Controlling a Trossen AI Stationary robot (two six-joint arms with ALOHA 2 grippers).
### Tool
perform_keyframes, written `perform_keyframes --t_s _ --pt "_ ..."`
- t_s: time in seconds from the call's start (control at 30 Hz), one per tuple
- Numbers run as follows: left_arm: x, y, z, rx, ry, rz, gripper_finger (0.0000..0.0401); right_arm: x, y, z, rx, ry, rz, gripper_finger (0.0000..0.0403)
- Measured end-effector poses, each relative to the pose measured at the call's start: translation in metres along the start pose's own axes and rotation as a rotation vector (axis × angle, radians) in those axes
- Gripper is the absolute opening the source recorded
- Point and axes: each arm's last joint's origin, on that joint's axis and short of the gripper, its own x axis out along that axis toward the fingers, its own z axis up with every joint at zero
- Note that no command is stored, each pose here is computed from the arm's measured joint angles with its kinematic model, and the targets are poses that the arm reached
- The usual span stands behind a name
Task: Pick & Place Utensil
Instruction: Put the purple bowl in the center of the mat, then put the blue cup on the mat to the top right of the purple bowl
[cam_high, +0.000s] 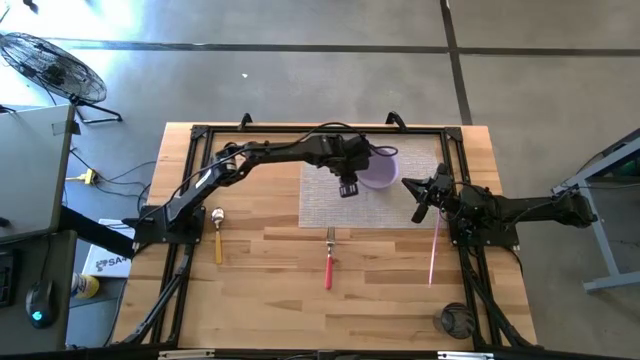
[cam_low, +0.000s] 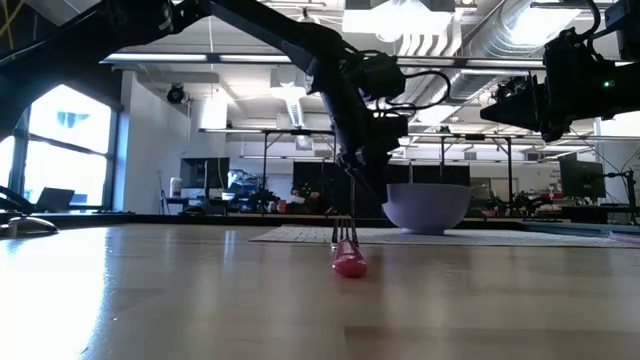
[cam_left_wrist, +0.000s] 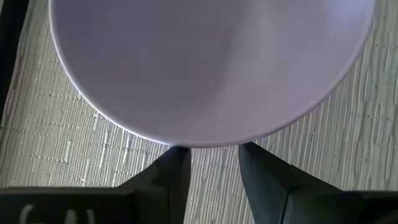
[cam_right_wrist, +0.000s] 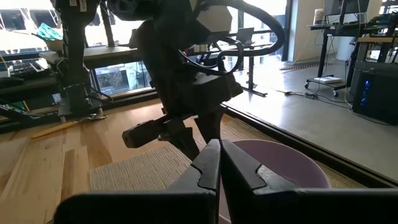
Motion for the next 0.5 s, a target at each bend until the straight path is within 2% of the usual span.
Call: perform_keyframes --t_s 0.2,0.3,0.5 --pt "-0.001 0.0 -0.003 0.002 0.037 -0.003 0.0129 0.0 0.0 0.0 0.0 0.0 0.0 0.0005" --pt "-0.009 0.001 -0.003 0.009 0.095 0.046 0.0129 0.0 0.0 0.0 0.0 0.0 0.0 0.0005" --pt "-0.036 -0.007 -0.01 0.06 0.313 0.127 0.0129 0.0 0.0 0.0 0.0 0.0 0.0 0.0005"
